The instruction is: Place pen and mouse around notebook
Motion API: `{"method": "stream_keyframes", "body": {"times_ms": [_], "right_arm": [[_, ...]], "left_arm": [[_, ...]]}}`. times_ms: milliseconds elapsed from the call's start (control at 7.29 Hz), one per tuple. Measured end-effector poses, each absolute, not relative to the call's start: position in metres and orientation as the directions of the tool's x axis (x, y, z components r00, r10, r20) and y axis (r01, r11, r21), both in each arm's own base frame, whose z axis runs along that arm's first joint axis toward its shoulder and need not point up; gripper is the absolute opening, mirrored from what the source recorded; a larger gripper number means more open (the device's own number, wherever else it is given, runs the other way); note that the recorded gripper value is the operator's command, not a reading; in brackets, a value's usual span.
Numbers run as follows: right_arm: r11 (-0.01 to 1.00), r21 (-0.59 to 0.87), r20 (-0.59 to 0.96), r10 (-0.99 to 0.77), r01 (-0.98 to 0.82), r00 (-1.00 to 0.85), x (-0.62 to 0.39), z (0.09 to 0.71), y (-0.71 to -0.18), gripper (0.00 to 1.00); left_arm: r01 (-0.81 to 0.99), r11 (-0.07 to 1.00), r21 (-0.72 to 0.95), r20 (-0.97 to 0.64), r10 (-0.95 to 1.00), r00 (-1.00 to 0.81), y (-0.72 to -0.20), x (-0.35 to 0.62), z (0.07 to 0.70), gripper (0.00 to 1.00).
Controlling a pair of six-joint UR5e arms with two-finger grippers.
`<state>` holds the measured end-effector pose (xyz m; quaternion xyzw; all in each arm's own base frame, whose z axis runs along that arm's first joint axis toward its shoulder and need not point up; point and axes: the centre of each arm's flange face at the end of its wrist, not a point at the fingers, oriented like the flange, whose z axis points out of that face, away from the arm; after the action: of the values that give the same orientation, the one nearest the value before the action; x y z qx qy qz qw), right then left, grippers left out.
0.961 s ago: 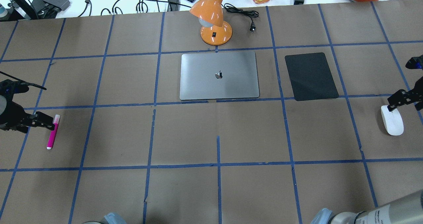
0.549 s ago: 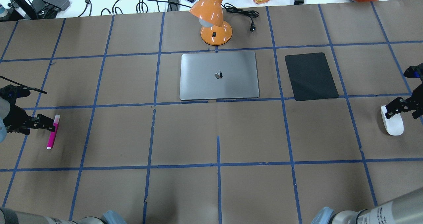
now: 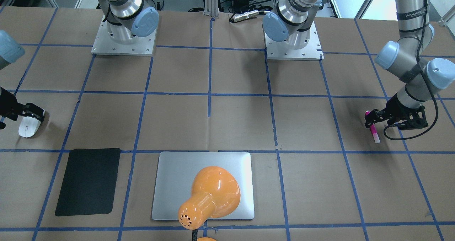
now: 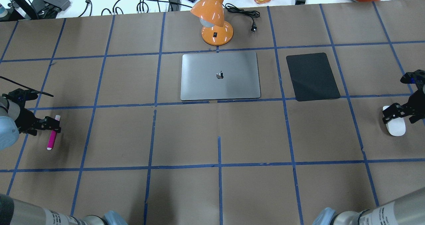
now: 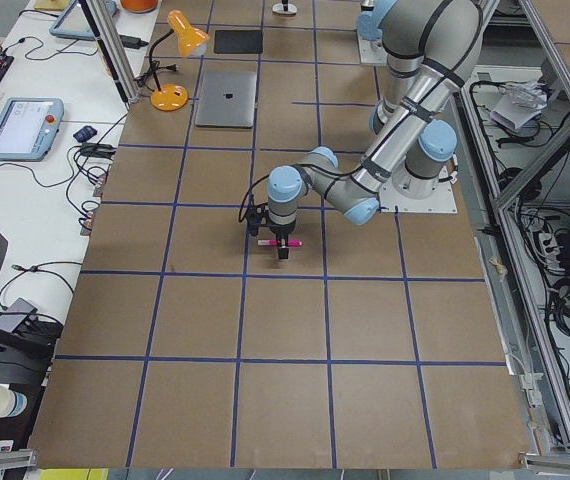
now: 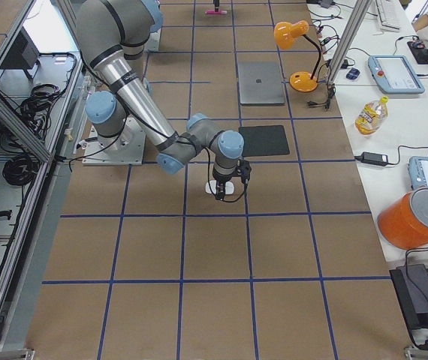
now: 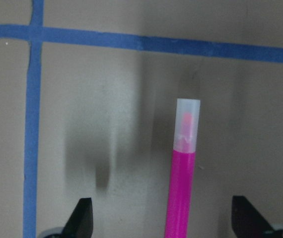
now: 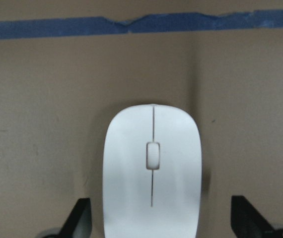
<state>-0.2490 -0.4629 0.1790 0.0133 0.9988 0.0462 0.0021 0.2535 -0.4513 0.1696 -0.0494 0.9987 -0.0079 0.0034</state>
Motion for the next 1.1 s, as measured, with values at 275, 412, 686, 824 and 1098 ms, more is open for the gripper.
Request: {"method": "stream_keyframes", "body": {"times_ms": [275,412,686,824,1098], "right_arm": [[0.995,0.100,-0.009,0.027,0.026,-1.000,-0.248,0.172,-0.462,0.97],[0.994,0.104,-0.012,0.026,0.025,-1.000,-0.248,0.170,-0.462,0.88],[0.994,0.105,-0.013,0.026,0.024,-1.000,-0.248,0.168,-0.462,0.65],[0.994,0.106,-0.013,0.025,0.024,-1.000,-0.248,0.168,-0.462,0.59],[0.994,0.106,-0.013,0.026,0.024,-1.000,-0.248,0.168,-0.461,0.59]], "left_arm": [[-0.106,0.994,-0.013,-0.003,-0.106,-0.994,-0.453,0.251,0.165,0.44],[-0.108,0.994,-0.014,-0.003,-0.108,-0.994,-0.454,0.251,0.165,0.33],[-0.108,0.994,-0.016,-0.004,-0.108,-0.994,-0.454,0.250,0.166,0.00],[-0.106,0.994,-0.018,-0.006,-0.106,-0.994,-0.454,0.249,0.168,0.00],[-0.101,0.995,-0.018,-0.013,-0.101,-0.995,-0.454,0.247,0.175,0.00]]}}
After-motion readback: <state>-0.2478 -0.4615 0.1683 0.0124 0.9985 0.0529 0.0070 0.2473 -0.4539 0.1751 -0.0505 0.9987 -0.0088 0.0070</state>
